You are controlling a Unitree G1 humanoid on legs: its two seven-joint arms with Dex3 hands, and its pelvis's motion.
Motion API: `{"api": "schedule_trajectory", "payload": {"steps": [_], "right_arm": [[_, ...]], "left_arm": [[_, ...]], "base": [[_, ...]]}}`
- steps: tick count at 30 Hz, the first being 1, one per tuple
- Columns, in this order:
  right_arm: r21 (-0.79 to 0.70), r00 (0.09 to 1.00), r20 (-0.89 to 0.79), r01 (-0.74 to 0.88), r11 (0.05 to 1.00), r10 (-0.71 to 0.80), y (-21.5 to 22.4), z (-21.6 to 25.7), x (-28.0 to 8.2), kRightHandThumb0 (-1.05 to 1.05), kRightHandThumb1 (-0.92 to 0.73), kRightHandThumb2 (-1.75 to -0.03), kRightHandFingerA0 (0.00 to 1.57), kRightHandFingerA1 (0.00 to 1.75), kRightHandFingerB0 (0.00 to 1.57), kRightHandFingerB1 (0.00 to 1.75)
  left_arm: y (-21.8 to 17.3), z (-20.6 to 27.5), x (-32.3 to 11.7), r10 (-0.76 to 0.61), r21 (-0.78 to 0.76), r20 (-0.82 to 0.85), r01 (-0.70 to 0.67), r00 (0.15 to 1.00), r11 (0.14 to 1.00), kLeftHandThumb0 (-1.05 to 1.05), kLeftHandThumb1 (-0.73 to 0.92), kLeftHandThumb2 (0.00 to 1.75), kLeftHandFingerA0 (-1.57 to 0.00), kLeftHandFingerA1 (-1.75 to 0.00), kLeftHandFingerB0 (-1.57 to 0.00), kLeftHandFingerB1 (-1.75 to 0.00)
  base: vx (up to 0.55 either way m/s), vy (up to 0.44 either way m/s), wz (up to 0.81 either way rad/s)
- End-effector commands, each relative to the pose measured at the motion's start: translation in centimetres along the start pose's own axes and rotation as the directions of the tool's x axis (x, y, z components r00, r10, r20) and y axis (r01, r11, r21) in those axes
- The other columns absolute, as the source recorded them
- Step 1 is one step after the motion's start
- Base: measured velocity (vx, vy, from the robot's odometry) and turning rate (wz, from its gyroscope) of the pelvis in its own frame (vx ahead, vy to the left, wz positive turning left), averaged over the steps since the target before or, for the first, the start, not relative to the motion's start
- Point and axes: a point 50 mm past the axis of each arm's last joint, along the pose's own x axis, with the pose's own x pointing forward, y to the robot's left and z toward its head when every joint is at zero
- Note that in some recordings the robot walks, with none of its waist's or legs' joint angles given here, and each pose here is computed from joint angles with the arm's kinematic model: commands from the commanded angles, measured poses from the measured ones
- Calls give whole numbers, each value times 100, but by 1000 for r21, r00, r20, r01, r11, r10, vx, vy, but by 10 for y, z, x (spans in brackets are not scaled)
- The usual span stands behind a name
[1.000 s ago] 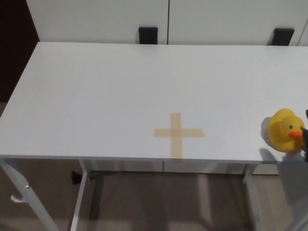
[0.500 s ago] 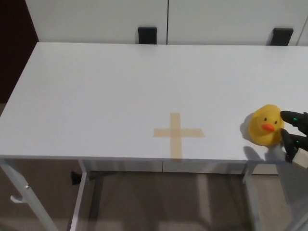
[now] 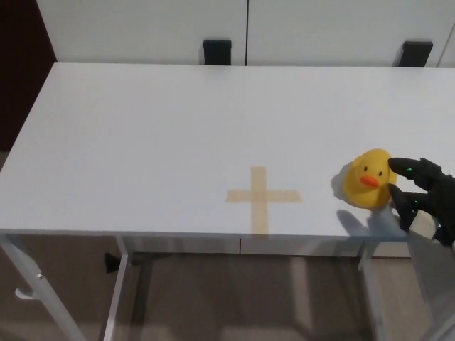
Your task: The robot uses its right hand to push the yellow duck toy to the center of the white desk.
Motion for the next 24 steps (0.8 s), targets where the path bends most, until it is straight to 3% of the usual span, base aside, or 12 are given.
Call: {"api": "schedule_trajectory", "payload": {"steps": [1, 5, 12, 15, 24], "right_arm": [[-57, 1000, 7, -7, 998, 7, -7, 7, 4, -66, -89, -66, 43, 55, 38, 41], [-55, 1000, -1, -12, 998, 12, -7, 4, 1, -68, -89, -66, 42, 54, 39, 41], [-73, 1000, -14, -17, 997, 16, -7, -4, -1, -69, -89, -66, 43, 55, 35, 41], [-83, 1000, -13, -23, 996, 22, -7, -2, 1, -69, -89, -66, 41, 54, 33, 40], [-122, 998, 4, -66, 990, 67, 2, 8, 4, -73, -89, -67, 41, 53, 34, 39]], "left_arm": [[2, 3, 0, 8, 17, 21, -8, 1000, 1000, -17, 63, 81, -86, -87, -85, -93], [1, 2, 0, 8, 14, 20, -9, 1000, 1000, -18, 64, 77, -87, -90, -85, -94], [1, -1, -1, 7, 7, 19, -7, 1000, 1000, -13, 63, 87, -85, -87, -87, -93], [2, 1, 0, 8, 9, 17, -8, 1000, 1000, -18, 66, 75, -87, -89, -87, -94], [0, 3, 0, 1, 4, 21, -1, 1000, 1000, -15, 63, 81, -89, -92, -89, -96]], "base": [[0, 0, 0], [0, 0, 0], [0, 0, 0], [0, 0, 0], [0, 0, 0]]}}
